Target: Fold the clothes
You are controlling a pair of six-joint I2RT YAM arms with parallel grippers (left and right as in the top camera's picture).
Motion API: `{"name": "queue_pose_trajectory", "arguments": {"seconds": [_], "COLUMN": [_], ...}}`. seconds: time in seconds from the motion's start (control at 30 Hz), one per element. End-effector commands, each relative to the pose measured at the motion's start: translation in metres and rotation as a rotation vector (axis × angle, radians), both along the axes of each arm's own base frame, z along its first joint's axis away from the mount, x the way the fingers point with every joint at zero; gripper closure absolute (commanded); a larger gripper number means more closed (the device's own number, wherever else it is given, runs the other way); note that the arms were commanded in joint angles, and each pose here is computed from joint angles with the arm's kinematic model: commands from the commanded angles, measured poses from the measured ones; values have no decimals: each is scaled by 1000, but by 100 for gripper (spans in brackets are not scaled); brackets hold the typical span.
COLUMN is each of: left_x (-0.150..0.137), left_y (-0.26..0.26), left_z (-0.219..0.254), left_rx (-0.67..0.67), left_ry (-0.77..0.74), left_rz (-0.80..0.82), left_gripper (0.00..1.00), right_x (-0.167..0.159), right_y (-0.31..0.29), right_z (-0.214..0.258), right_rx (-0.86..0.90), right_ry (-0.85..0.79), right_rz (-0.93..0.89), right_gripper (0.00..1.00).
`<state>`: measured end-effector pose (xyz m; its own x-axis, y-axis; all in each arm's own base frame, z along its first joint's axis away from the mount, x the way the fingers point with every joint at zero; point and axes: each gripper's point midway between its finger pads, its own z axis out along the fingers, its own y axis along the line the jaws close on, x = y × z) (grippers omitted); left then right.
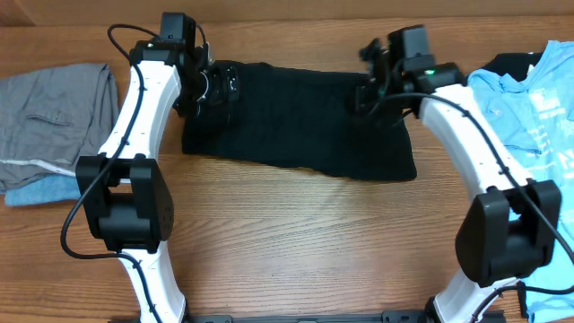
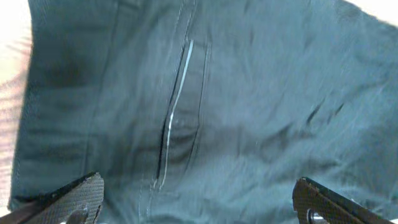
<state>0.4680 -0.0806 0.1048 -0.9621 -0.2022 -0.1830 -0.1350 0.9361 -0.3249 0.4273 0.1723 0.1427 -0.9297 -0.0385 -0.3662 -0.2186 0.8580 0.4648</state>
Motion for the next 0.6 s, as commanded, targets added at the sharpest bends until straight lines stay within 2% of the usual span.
{"name": "queue_pose_trajectory", "arguments": {"seconds": [0.0, 0.17, 0.23, 0.27, 0.47, 0.57], "left_x": [-11, -11, -9, -8, -8, -12], "left_y": [6, 3, 0, -5, -24, -22], "left_z": [-10, -9, -12, -16, -48, -67], "left_rx": [48, 36, 47, 45, 115, 158], "left_ry": [57, 57, 48, 38, 0, -5], "left_rz": [17, 15, 10, 0, -22, -25], "left_gripper": [0, 2, 17, 21, 23, 20], "right_x": [-16, -33, -37, -38, -47, -50], "right_y": [26, 65, 78, 82, 93, 89], "right_z": [-17, -44, -59, -66, -108, -122], "right_rx": [13, 0, -3, -4, -33, -57], "right_ry": [78, 133, 164, 176, 263, 292], "right_rz": [47, 121, 128, 131, 141, 137], "right_gripper": [96, 96, 96, 96, 96, 96]}}
